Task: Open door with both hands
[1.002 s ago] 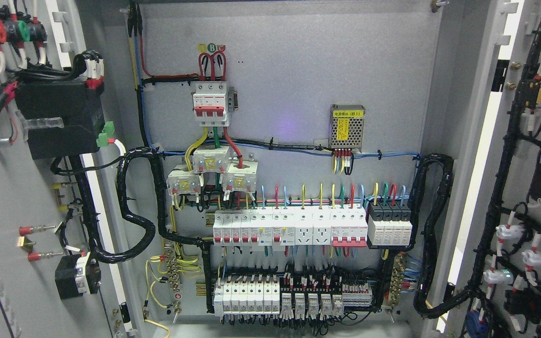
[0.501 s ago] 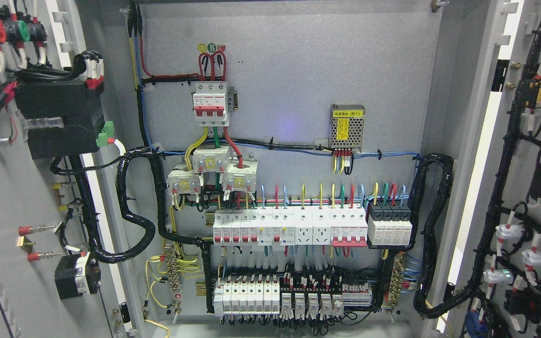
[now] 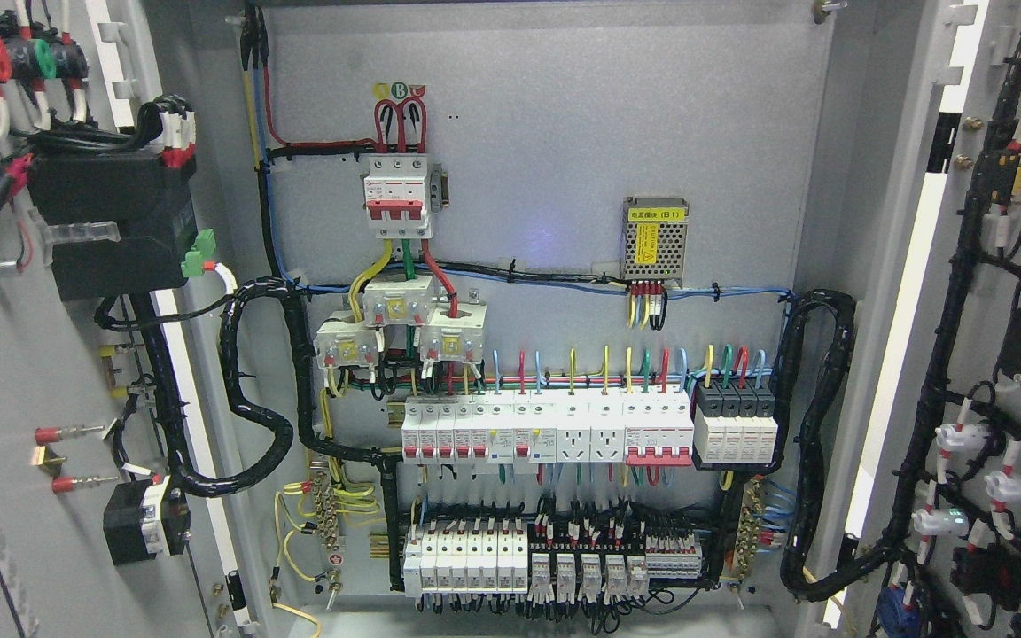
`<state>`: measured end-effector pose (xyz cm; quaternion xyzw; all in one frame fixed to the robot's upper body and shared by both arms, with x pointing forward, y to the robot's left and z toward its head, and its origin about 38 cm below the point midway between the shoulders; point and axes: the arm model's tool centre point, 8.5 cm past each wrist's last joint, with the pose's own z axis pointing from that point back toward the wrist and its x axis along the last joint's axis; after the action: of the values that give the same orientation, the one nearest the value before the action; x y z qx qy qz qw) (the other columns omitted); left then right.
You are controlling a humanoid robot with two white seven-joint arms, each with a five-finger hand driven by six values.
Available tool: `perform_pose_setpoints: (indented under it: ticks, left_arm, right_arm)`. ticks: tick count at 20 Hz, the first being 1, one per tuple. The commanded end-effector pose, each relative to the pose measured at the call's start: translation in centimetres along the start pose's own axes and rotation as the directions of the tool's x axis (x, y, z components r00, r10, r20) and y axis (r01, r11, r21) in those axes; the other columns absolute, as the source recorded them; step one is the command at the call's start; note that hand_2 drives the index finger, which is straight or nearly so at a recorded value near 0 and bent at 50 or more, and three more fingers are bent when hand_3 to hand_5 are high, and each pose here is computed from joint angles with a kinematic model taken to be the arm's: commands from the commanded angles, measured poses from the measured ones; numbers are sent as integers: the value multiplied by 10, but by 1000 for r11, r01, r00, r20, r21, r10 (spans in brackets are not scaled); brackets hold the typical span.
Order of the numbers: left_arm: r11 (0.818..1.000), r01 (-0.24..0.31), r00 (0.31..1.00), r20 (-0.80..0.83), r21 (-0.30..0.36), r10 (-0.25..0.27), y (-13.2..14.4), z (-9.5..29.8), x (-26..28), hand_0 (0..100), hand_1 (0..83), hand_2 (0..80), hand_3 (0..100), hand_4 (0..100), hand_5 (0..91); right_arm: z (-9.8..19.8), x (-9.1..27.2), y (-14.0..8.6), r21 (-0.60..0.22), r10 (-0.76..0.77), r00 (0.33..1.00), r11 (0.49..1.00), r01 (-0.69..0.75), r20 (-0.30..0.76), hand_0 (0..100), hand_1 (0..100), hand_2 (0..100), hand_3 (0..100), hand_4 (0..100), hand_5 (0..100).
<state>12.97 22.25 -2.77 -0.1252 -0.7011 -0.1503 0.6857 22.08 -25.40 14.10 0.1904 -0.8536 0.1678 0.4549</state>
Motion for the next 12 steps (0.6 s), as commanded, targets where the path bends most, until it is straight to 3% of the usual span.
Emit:
perform_pose_setpoints:
  ticks: [1,6,12]
  left_arm:
    - [999,36,977,210,-24,-30,-1,-37,54,0,0,0,0,30,0]
    - [999,50,952,302,-20,-41,-3,-56,78,0,0,0,0,31,0]
    - [991,131,881,461,-26,-104,-3,-66,115,0,0,0,0,31,0]
  right_arm:
    - [-8,41,-41,0,171,982,985,-171,80,106,0,0,0,0,0]
    - [-11,47,-49,2,201,975,979,-202,91,106,0,0,0,0,0]
    - [-21,54,-56,20,227,966,973,-231,119,107,0,0,0,0,0]
